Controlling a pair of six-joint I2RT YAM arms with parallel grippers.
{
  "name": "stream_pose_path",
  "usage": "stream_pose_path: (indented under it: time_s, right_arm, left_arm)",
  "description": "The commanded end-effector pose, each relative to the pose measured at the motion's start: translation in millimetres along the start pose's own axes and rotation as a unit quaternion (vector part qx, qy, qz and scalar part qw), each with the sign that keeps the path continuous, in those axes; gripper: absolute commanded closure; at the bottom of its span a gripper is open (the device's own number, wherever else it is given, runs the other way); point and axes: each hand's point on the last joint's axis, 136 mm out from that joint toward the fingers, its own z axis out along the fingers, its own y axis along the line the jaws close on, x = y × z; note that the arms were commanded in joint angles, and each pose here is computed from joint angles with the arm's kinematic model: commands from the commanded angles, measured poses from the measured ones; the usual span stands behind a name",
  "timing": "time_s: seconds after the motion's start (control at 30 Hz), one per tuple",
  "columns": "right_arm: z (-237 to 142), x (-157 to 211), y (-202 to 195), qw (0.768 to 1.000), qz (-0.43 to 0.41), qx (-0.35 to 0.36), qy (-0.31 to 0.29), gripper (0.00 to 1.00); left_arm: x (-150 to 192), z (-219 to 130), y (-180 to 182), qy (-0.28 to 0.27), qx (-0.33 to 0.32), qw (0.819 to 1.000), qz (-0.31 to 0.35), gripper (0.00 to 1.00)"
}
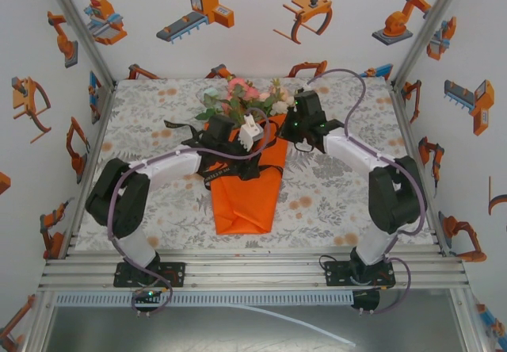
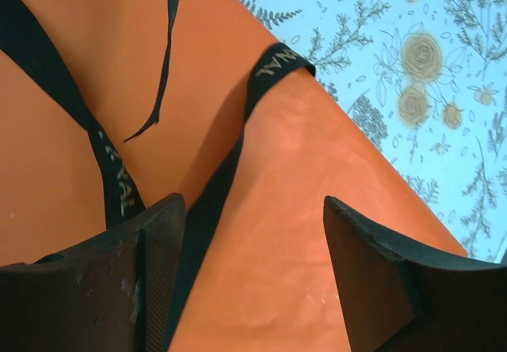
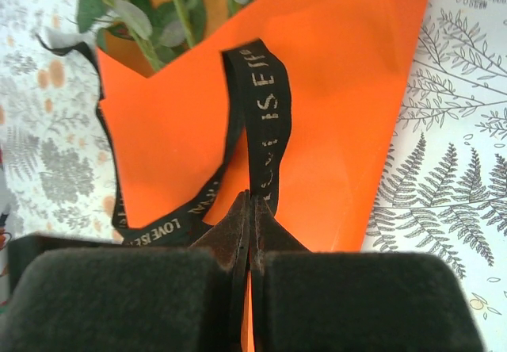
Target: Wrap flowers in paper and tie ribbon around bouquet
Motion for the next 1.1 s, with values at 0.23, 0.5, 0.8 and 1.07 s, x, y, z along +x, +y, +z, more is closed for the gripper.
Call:
stream_pose_path:
  time_s: [0.23, 0.5, 0.8, 1.07]
  right_arm:
    - [-5, -12, -2, 1.000, -0.010, 0.014, -0.026, 1.00]
    - [13, 4, -2, 0.999, -0.038, -0.001, 0.004, 1.00]
    - [-6, 72, 28, 0.972, -0.195, -0.097, 0.086, 1.00]
    - [-35, 72, 24, 0.969, -0.212, -0.086, 0.089, 0.59]
  left_arm:
    - [4, 20, -9, 0.010, 0.050, 0.999, 0.013, 0.53]
    - [-22, -9, -31, -0.037, 0.078, 0.996, 0.022, 1.00]
    - [-61, -40, -30, -0.101, 0.036, 0.993, 0.051, 1.00]
    - [-58, -27, -20, -0.101, 0.028, 0.994, 0.030, 1.00]
